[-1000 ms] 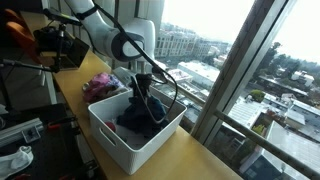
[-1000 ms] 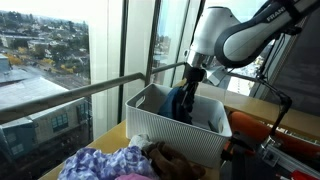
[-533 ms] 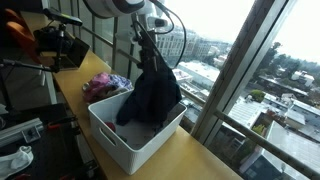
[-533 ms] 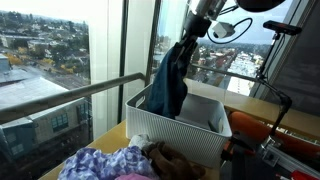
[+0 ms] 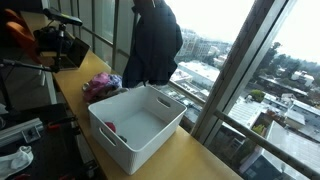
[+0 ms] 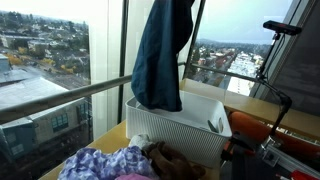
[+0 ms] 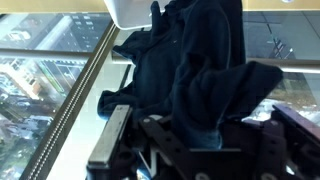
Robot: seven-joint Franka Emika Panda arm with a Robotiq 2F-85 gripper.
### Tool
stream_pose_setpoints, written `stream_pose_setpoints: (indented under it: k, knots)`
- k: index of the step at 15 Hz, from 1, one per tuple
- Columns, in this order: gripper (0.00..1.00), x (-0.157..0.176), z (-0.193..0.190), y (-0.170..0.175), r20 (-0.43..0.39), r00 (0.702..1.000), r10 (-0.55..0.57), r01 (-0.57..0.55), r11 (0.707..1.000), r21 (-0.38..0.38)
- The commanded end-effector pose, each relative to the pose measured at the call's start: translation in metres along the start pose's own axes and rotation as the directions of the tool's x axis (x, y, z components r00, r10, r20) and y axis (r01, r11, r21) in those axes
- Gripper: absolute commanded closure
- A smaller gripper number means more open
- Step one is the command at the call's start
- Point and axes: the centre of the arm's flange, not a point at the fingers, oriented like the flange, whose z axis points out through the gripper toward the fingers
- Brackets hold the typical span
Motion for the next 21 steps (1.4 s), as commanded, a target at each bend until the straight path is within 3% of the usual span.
stream_pose_setpoints:
  k: [1, 5, 9, 15, 18, 21]
  knots:
    - [1.0, 0.013, -0.063, -0.041, -0.059, 0.998, -0.036, 0.036, 0.999, -0.007]
    - [1.0, -0.007, -0.087, -0.101, -0.092, 0.992, -0.087, 0.088, 0.996, 0.007]
    - [1.0, -0.049, -0.052, -0.168, -0.048, 0.992, -0.119, 0.122, 0.991, 0.047]
    - [1.0, -0.118, 0.059, -0.254, 0.09, 0.983, -0.159, 0.144, 0.978, 0.152]
    - [1.0, -0.141, 0.117, -0.266, 0.164, 0.973, -0.165, 0.134, 0.974, 0.184]
    - [1.0, -0.158, 0.17, -0.252, 0.233, 0.96, -0.153, 0.108, 0.974, 0.198]
